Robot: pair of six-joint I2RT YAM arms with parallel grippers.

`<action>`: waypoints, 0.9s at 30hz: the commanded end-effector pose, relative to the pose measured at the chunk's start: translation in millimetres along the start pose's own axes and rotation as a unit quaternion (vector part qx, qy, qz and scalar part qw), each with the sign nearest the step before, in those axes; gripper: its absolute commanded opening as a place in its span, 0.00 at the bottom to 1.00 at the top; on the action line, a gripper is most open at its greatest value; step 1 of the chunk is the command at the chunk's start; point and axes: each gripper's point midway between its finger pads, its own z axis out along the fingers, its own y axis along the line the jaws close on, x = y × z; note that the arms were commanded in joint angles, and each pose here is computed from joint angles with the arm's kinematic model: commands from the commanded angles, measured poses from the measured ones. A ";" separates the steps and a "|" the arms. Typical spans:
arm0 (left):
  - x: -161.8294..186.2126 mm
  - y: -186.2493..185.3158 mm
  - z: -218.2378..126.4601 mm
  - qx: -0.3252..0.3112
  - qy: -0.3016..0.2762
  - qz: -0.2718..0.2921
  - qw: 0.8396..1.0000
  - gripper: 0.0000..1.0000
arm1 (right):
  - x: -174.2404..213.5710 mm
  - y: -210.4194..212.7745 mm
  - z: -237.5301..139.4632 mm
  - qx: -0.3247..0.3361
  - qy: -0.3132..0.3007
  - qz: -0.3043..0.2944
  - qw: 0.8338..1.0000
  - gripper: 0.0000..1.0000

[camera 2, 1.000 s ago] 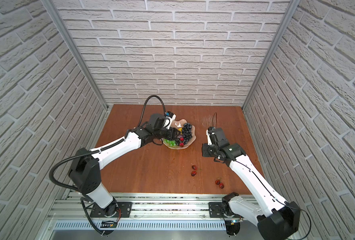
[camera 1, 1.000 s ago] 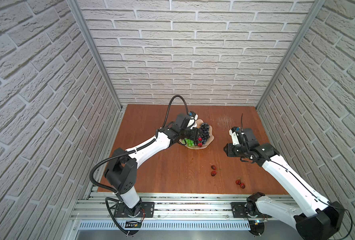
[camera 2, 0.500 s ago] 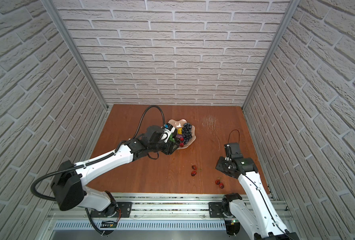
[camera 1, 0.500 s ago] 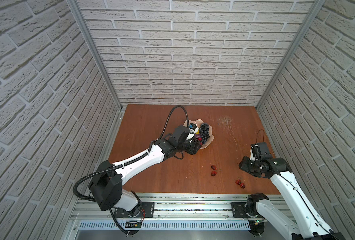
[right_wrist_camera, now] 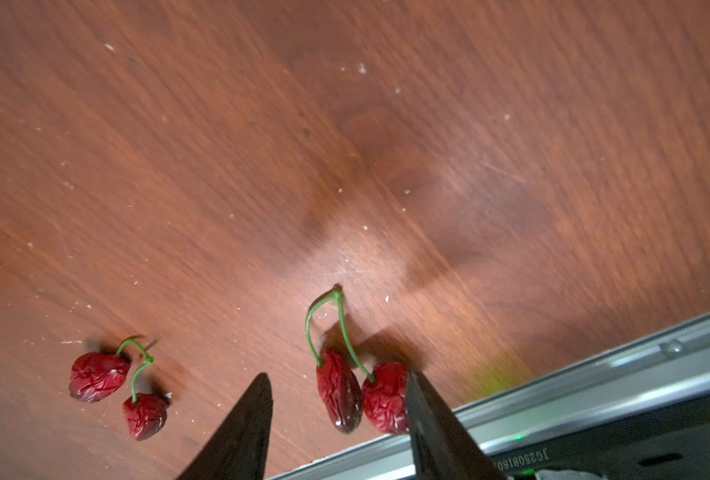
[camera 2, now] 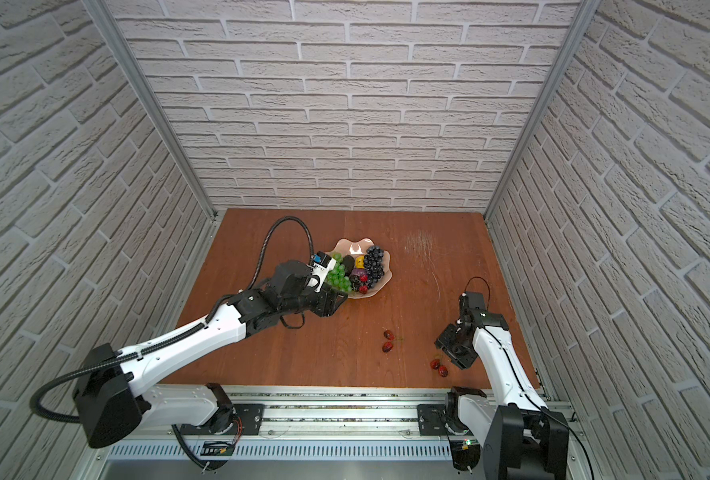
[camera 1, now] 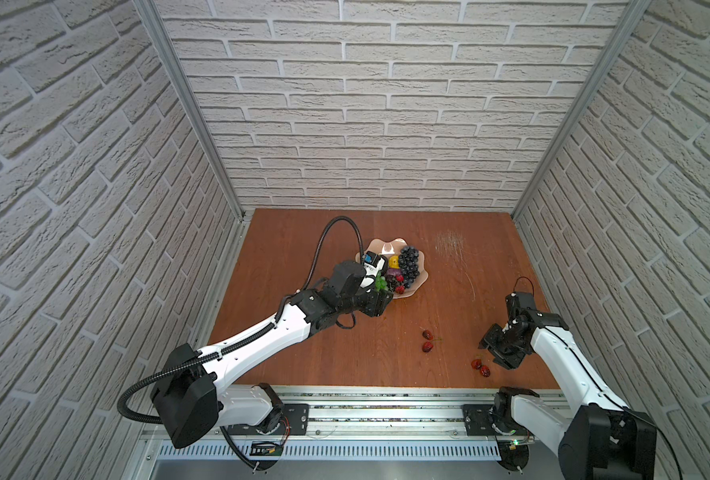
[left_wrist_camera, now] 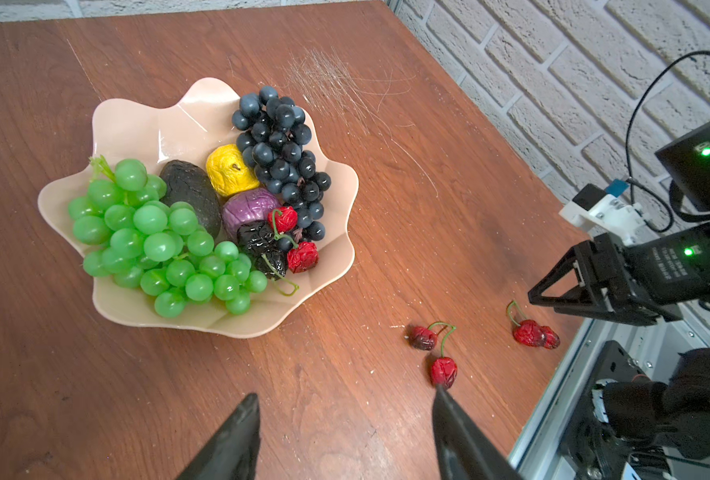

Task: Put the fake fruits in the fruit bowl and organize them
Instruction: 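Move the right gripper down to the cherry pair nearest the robot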

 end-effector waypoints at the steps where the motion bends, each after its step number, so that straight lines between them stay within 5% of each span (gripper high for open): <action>1: -9.3 1.2 -3.9 -0.002 -0.023 -0.001 1.000 0.65 | -7.6 -1.9 4.0 0.002 -0.016 0.022 1.000 0.55; 16: 1.0 8.1 2.7 -0.011 0.005 -0.017 1.000 0.66 | -5.5 5.7 41.1 -0.026 0.038 0.027 0.999 0.53; 27: 6.7 13.9 15.5 -0.026 0.037 -0.017 0.999 0.66 | 6.1 16.9 52.7 -0.063 0.077 0.007 0.995 0.26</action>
